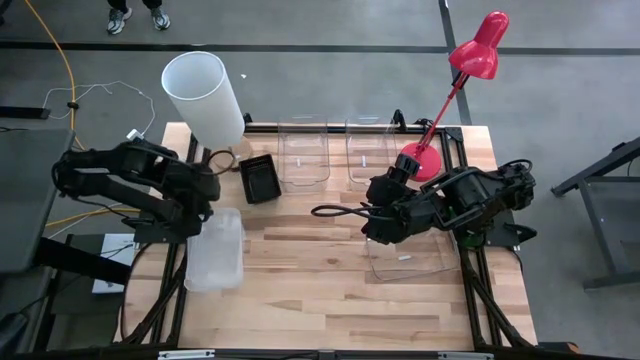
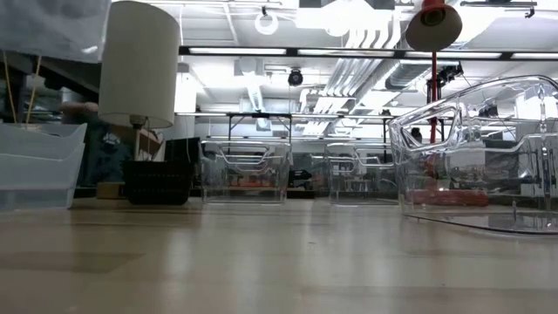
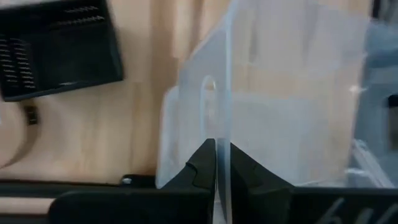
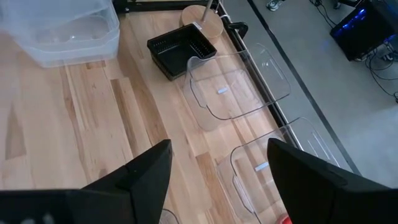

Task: Stack baskets by color
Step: Stack the bottom white bin on the white bins

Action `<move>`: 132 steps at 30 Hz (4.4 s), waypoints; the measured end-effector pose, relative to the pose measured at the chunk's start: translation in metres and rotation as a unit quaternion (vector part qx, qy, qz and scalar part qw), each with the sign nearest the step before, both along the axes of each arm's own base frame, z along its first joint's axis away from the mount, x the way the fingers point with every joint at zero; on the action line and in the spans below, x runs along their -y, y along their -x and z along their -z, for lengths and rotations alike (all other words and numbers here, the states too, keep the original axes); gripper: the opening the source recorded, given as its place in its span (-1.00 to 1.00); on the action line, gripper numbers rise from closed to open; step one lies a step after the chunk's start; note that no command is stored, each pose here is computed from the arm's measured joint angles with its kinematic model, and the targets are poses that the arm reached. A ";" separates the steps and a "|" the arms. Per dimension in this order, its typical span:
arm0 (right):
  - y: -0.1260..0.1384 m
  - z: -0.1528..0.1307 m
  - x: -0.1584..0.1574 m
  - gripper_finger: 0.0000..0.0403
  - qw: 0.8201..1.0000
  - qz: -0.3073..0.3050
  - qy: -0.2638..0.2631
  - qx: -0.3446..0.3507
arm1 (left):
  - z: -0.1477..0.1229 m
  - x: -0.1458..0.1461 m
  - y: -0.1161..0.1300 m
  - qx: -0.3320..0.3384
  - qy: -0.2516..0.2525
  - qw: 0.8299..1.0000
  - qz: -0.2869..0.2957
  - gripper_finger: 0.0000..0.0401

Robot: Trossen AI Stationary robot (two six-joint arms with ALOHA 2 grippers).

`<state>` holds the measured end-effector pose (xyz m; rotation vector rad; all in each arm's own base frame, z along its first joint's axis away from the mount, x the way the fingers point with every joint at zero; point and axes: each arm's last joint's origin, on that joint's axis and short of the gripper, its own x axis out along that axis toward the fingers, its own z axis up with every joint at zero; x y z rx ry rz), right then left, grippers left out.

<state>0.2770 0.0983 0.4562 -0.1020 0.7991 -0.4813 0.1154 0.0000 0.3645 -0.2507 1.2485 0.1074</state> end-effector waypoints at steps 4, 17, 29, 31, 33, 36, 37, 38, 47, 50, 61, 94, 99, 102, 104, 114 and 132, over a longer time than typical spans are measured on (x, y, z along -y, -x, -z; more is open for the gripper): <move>0.000 0.000 0.000 0.25 1.000 -0.002 -0.003 -0.001 | -0.001 -0.006 0.002 0.005 -0.019 1.000 -0.003 -1.00; 0.000 0.001 0.000 0.25 1.000 -0.006 -0.008 -0.006 | 0.002 -0.009 0.018 0.028 -0.014 0.998 0.049 -1.00; 0.000 0.001 -0.001 0.25 1.000 -0.006 -0.008 -0.006 | 0.045 -0.005 0.016 -0.056 0.027 0.998 0.032 -1.00; 0.000 0.001 0.000 0.25 1.000 -0.005 -0.008 -0.006 | 0.047 -0.005 0.016 -0.058 0.027 0.997 0.033 -1.00; 0.000 0.000 0.000 0.25 1.000 -0.004 -0.005 -0.004 | 0.047 -0.005 0.016 -0.058 0.026 0.997 0.037 -1.00; 0.000 0.000 0.000 0.25 1.000 0.000 -0.001 0.001 | 0.047 -0.005 0.015 -0.058 0.026 0.997 0.038 -1.00; -0.001 0.000 0.000 0.25 1.000 0.001 0.000 0.002 | 0.047 -0.005 0.015 -0.058 0.025 0.997 0.040 -1.00; 0.000 0.000 0.000 0.25 1.000 0.002 0.002 0.003 | 0.047 -0.005 0.015 -0.058 0.024 0.997 0.044 -1.00; -0.001 -0.001 0.001 0.25 1.000 0.007 0.009 0.007 | 0.052 -0.005 0.003 -0.024 0.027 0.996 0.087 -1.00; -0.001 -0.001 0.000 0.25 1.000 0.006 0.009 0.007 | 0.063 -0.004 0.003 -0.057 0.041 0.994 0.089 -1.00; -0.001 -0.001 0.000 0.25 1.000 0.010 0.006 0.009 | 0.082 -0.003 -0.003 -0.049 0.071 0.992 0.090 -1.00; -0.002 0.000 0.004 0.25 1.000 0.020 0.006 0.011 | 0.108 -0.009 -0.022 0.009 0.009 0.999 0.053 -0.49; -0.003 0.000 0.008 0.25 1.000 0.025 0.004 0.010 | 0.093 -0.012 -0.024 0.028 -0.012 0.999 0.026 -0.16; -0.003 0.000 0.008 0.25 1.000 0.025 0.004 0.010 | 0.078 -0.017 -0.025 0.051 -0.034 0.998 0.008 -0.01; -0.003 0.000 0.008 0.25 1.000 0.022 0.007 0.007 | 0.066 -0.020 -0.026 0.071 -0.047 0.996 -0.007 0.07; -0.003 0.000 0.007 0.25 1.000 0.024 0.003 0.009 | 0.049 -0.027 -0.025 0.096 -0.062 0.993 -0.024 0.15; -0.003 0.000 0.008 0.25 1.000 0.028 0.003 0.012 | 0.043 -0.006 -0.018 0.267 -0.141 0.905 -0.301 -0.99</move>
